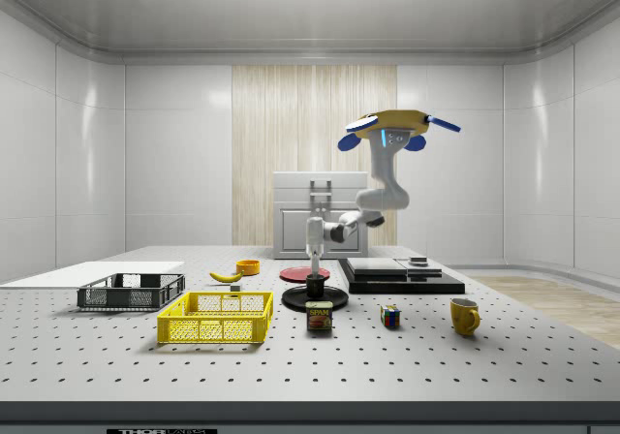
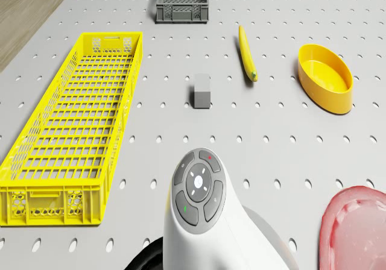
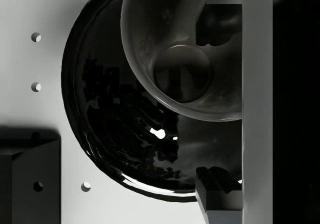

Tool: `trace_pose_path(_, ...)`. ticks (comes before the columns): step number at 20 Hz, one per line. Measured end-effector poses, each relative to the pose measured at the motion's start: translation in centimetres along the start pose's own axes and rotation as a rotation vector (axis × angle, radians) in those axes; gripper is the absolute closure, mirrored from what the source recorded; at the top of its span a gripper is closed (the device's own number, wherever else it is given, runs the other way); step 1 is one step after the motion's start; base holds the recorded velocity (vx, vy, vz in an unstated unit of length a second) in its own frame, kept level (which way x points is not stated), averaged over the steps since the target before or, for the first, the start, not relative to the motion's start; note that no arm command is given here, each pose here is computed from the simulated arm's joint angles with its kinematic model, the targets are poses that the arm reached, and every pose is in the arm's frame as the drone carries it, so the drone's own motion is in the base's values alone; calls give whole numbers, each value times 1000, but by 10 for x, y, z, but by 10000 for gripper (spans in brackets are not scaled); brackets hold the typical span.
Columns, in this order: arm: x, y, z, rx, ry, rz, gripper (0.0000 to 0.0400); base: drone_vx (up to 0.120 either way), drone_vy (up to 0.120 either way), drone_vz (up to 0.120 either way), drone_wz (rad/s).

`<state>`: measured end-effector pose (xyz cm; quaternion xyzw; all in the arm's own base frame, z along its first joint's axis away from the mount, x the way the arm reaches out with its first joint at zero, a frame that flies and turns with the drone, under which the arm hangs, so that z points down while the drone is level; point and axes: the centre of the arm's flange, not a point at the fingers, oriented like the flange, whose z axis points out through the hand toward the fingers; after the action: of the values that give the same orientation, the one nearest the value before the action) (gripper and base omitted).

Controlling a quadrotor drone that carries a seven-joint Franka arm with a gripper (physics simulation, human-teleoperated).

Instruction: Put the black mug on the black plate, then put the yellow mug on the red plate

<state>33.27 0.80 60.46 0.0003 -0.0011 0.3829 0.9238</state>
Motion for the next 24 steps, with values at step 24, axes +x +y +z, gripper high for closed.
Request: trace_pose_path(24,0,0,-10,0,0,0,0,-78,102,80,0)
